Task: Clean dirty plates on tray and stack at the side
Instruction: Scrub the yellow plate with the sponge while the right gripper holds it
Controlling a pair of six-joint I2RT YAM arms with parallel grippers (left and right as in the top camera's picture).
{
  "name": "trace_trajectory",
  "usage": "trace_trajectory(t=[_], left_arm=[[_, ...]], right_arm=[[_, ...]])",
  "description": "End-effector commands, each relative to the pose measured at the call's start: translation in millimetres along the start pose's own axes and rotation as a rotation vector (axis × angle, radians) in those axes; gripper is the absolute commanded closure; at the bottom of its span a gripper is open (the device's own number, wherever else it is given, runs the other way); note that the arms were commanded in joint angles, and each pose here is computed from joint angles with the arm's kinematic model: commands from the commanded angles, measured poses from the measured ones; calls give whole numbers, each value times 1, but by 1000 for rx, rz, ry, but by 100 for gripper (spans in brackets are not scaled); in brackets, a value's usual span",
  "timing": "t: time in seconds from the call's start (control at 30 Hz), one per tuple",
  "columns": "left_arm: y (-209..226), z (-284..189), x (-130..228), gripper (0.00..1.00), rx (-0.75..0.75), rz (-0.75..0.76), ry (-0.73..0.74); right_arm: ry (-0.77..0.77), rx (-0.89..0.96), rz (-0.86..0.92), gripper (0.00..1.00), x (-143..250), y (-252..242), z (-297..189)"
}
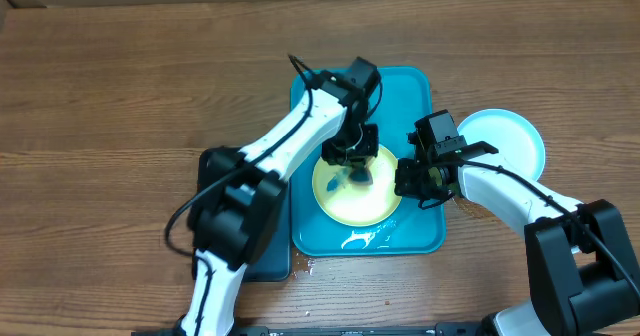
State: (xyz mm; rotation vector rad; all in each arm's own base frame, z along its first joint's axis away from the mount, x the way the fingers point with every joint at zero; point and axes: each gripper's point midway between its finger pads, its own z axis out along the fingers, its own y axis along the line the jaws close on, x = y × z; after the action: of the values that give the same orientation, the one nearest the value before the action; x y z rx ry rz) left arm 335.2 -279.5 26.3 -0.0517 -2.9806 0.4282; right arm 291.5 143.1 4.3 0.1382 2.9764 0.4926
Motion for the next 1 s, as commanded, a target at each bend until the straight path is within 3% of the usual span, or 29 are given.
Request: trace_trajectory(t=[0.0, 0.13, 0.3, 0.47, 0.6, 0.77, 0.97], left_arm=[[22, 21, -4, 96, -28, -81, 44], [60, 23, -12, 96, -174, -117, 19], [116, 3, -8, 96, -471, -113, -9], [130, -5, 0, 96, -558, -103, 11], [109, 7, -1, 96, -429, -112, 30], [27, 34, -7, 96, -15, 36, 66], [-28, 61, 15, 96, 173, 116, 152]], right_arm=[[53, 39, 12, 96, 14, -10, 10], [59, 42, 14, 96, 15, -11, 10], [64, 45, 15, 96, 16, -12, 10], [63, 44, 15, 96, 16, -11, 10], [63, 44, 15, 96, 16, -11, 10], [62, 44, 15, 96, 16, -11, 10], [65, 45, 15, 96, 17, -12, 10]])
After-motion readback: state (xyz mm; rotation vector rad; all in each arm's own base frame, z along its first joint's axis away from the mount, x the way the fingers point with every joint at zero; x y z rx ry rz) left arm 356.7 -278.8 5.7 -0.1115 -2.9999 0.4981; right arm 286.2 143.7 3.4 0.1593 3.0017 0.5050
